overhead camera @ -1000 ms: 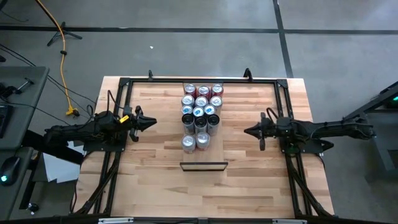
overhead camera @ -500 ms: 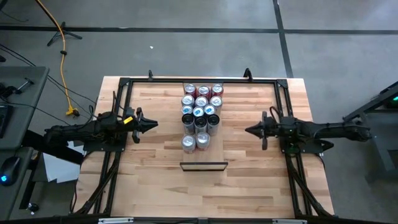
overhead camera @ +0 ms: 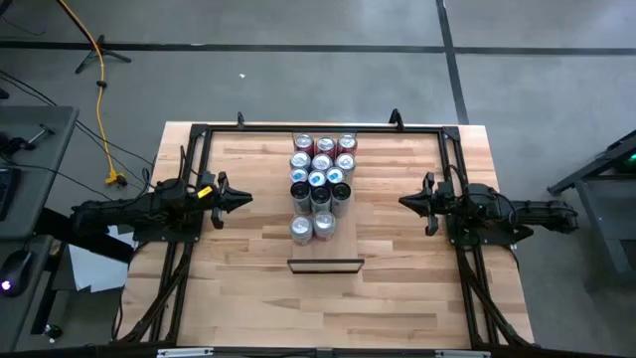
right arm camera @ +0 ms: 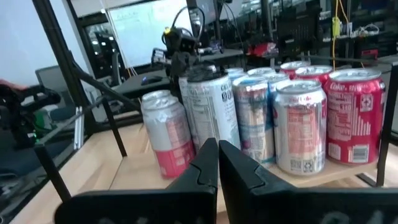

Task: Place canned beverage on shelf
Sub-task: Return to Home Position

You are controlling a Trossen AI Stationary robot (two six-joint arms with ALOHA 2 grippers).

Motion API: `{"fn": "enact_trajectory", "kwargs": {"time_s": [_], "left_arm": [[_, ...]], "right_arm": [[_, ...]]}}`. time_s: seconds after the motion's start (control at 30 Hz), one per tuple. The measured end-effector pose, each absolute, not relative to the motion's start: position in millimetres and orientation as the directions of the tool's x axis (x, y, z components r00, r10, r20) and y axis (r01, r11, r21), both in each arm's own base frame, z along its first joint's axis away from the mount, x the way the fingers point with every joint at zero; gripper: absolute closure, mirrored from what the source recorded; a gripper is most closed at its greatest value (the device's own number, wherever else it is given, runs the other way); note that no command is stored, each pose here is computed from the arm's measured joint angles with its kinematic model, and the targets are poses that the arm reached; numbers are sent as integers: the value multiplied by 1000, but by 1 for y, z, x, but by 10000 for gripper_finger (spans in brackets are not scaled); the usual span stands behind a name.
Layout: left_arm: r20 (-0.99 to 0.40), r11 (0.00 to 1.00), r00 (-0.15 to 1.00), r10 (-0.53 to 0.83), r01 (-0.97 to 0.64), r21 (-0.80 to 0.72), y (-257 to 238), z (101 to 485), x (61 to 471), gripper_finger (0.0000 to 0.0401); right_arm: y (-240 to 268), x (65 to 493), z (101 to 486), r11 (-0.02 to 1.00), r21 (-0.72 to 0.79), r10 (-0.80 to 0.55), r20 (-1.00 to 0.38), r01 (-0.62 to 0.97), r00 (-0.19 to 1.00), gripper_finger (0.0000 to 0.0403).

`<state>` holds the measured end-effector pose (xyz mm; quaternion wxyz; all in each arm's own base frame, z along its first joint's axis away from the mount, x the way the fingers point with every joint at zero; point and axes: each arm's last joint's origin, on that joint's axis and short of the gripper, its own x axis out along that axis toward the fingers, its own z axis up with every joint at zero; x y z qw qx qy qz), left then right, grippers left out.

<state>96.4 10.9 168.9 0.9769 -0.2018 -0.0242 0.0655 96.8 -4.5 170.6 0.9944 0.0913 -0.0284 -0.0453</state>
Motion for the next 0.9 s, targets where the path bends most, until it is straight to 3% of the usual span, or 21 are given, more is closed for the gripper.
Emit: {"fn": "enact_trajectory", "kwargs": {"time_s": [0.9], "left_arm": [[19,910,990,137,-118,-398,11,169,97,398]], "right_arm": [[0,98,168,982,183,-46,24,41,999,402]]}}
